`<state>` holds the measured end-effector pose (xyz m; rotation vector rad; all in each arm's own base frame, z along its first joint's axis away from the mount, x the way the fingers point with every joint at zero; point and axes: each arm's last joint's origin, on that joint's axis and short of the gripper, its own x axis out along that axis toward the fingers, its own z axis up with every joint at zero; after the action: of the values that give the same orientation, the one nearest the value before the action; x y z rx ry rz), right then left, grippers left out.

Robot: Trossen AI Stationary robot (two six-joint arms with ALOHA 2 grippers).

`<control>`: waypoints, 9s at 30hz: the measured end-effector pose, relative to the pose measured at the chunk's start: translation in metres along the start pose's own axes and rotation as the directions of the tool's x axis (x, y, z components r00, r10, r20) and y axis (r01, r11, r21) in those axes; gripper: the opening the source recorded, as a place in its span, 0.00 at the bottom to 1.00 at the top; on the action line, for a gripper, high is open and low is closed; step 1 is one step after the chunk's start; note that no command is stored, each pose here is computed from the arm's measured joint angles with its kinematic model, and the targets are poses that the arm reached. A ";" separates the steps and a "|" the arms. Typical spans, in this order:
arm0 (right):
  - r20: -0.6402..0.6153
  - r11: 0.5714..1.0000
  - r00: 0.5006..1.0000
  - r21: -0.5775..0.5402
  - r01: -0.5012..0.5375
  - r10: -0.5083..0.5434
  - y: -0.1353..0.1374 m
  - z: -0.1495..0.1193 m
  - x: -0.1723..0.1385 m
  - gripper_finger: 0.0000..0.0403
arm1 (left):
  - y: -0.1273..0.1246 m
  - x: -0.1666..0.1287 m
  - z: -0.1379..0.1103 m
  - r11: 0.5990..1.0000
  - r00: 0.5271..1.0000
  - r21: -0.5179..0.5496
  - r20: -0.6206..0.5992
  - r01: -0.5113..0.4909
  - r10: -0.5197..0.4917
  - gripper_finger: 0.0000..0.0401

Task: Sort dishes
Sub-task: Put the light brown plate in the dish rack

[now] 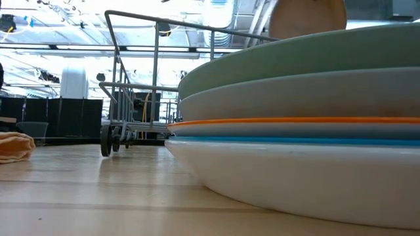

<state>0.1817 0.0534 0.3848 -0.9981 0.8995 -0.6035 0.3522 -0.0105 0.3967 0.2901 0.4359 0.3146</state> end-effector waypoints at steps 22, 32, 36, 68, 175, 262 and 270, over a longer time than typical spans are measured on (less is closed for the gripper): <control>0.115 0.979 0.993 -0.202 0.017 0.007 -0.016 -0.003 -0.031 0.09 | -0.110 -0.046 -0.059 0.931 0.908 -0.153 -0.214 0.332 -0.359 0.59; 0.023 0.939 0.998 0.340 0.049 -0.061 -0.021 0.016 -0.004 0.05 | -0.126 -0.066 -0.068 0.972 0.934 -0.112 -0.273 0.208 -0.231 0.59; -0.023 0.839 0.998 0.541 0.055 -0.051 -0.018 0.023 0.009 0.05 | -0.127 -0.072 -0.075 0.976 0.918 -0.128 -0.334 0.178 -0.212 0.59; -0.356 0.623 0.890 0.775 0.110 0.285 -0.046 -0.018 0.067 0.05 | -0.121 -0.103 -0.107 0.998 0.837 0.055 -0.546 -0.019 0.045 0.59; -0.172 0.551 0.966 0.833 0.039 0.193 -0.043 -0.070 0.037 0.05 | 0.074 0.156 0.016 0.958 0.939 0.057 0.226 -0.280 0.261 0.59; 0.237 0.379 0.966 0.889 -0.257 0.100 -0.095 -0.123 -0.039 0.57 | 0.045 0.194 0.002 0.373 0.856 0.845 0.476 -0.383 -0.201 0.00; 0.237 0.380 0.966 0.888 -0.258 0.101 -0.095 -0.123 -0.039 0.57 | 0.033 0.206 -0.007 0.338 0.860 0.863 0.460 -0.375 -0.221 0.00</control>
<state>0.0533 -0.0125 0.4534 0.1087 0.3807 -0.6959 0.5183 0.0945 0.3270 1.5741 0.0009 0.0160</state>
